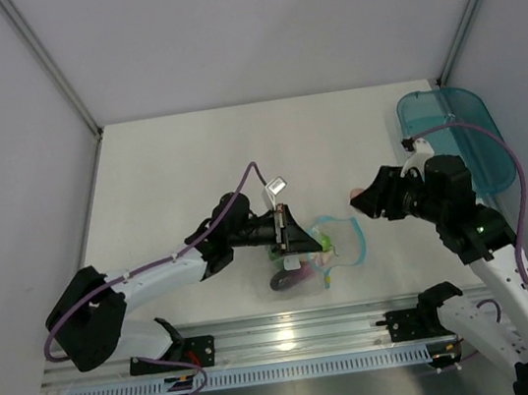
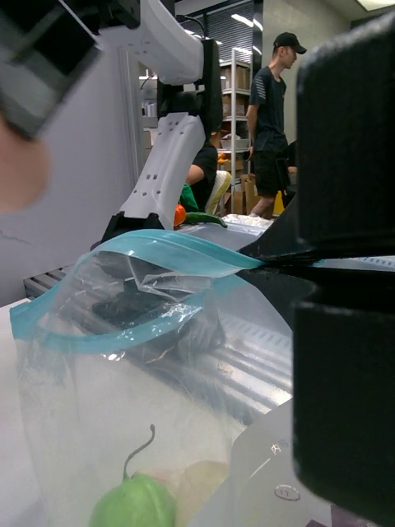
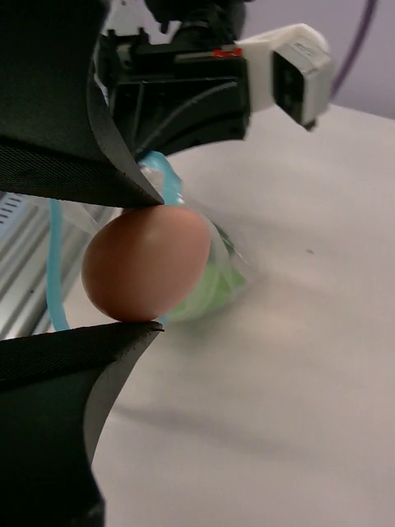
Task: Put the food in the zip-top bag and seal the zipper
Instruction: Pick up the fake food from the bin, then place the fake food in the zipper food storage bag.
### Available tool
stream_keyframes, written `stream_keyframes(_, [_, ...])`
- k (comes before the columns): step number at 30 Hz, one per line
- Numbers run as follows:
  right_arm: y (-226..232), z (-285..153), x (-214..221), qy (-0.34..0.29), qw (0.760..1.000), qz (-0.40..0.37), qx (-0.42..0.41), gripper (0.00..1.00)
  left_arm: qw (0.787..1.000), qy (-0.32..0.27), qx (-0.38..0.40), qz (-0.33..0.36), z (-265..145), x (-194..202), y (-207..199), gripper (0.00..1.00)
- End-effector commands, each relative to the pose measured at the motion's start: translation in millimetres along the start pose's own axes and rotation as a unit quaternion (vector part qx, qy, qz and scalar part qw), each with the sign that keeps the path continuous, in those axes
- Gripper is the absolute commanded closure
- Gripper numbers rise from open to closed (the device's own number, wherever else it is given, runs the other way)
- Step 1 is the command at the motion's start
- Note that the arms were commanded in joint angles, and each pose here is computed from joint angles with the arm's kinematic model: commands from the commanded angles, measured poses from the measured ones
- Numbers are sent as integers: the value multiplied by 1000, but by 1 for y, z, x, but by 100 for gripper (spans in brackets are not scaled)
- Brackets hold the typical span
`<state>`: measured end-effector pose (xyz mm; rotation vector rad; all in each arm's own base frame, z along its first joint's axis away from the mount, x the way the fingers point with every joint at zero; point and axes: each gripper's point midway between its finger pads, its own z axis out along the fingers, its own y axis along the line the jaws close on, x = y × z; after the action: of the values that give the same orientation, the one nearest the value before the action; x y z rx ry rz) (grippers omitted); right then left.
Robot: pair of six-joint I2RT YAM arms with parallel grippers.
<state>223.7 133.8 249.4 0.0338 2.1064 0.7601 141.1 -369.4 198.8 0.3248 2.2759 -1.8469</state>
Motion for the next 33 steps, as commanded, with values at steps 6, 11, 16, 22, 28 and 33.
stream_keyframes(6, [54,-31,66,111,989,7,-102,100,998,-40,16,52,-13,-5,-28,99])
stream_keyframes(11, [63,-36,76,121,986,7,-112,100,997,-48,23,61,-15,-5,-36,100])
stream_keyframes(16, [66,-34,82,133,985,1,-113,100,995,-52,44,75,-14,-6,-55,99])
stream_keyframes(22, [67,-21,86,150,982,-10,-112,94,993,-59,53,84,-14,0,-69,99])
stream_keyframes(28, [60,-13,93,167,981,-27,-100,59,992,-67,53,87,-13,0,-74,99])
stream_keyframes(33, [60,-11,88,157,982,-34,-97,25,993,-58,55,83,-6,0,-77,99])
